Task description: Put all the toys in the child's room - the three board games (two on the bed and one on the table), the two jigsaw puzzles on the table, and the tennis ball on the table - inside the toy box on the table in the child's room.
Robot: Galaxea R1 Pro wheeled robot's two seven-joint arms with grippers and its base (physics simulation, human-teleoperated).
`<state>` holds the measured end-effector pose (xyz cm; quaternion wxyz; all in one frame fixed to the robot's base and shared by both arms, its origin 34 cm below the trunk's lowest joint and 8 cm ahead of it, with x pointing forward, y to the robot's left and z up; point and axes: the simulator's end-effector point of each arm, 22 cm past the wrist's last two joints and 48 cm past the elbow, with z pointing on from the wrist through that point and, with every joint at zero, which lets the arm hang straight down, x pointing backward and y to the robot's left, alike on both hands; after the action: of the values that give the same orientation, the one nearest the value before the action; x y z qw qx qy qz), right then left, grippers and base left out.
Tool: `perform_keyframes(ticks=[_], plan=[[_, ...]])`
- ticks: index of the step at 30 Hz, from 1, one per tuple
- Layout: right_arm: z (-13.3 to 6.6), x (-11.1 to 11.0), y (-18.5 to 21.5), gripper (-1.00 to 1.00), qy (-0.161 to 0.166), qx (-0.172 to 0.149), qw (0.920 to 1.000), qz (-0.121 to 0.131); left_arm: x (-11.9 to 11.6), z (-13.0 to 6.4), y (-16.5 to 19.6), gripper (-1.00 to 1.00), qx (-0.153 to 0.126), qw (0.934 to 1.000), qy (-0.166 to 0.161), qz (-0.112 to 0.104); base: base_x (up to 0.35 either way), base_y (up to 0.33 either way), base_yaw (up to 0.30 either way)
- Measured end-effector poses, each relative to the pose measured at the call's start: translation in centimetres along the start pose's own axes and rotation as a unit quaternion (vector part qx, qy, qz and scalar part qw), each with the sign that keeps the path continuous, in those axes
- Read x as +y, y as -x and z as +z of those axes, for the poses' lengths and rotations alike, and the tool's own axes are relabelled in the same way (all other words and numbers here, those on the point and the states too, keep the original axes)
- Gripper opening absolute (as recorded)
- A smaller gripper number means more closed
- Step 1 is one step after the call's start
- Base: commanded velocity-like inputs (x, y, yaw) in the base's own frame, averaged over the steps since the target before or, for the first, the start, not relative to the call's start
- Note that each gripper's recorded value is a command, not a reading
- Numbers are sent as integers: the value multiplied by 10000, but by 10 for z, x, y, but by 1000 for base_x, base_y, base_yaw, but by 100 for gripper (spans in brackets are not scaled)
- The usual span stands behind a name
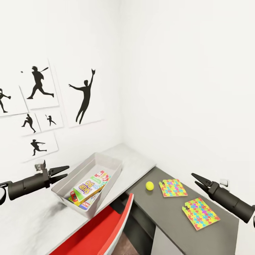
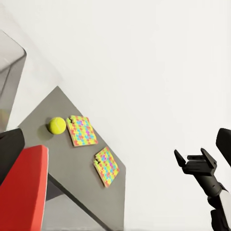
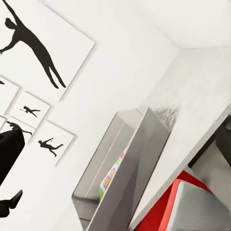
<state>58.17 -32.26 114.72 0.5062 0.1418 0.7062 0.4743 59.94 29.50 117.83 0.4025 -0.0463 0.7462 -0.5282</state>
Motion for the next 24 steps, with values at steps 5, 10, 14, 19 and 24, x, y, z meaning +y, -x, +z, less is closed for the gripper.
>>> perform_keyframes(ticks=[5, 10, 14, 19, 24], plan=[[0, 2, 0, 100, 12, -5, 10000, -6, -2, 0, 0, 100, -3, 10000, -14, 18, -190, 156, -215], [0, 3, 1, 100, 13, -12, 10000, -23, -3, -1, 0, 100, -3, 10000, -16, 21, -164, 39, -74], [0, 1, 0, 100, -3, -3, 10000, -15, -1, 0, 0, 100, 4, 10000, -9, 11, -127, 7, -109], [1, -2, -1, 100, -19, 13, 10000, 2, 2, 1, -1, 100, 18, 10000, 7, -12, -60, 2, -132], [2, -4, -3, 100, -39, 29, 10000, 24, 2, 3, -3, 100, 39, 10000, 2, -1, -12, 0, -138]])
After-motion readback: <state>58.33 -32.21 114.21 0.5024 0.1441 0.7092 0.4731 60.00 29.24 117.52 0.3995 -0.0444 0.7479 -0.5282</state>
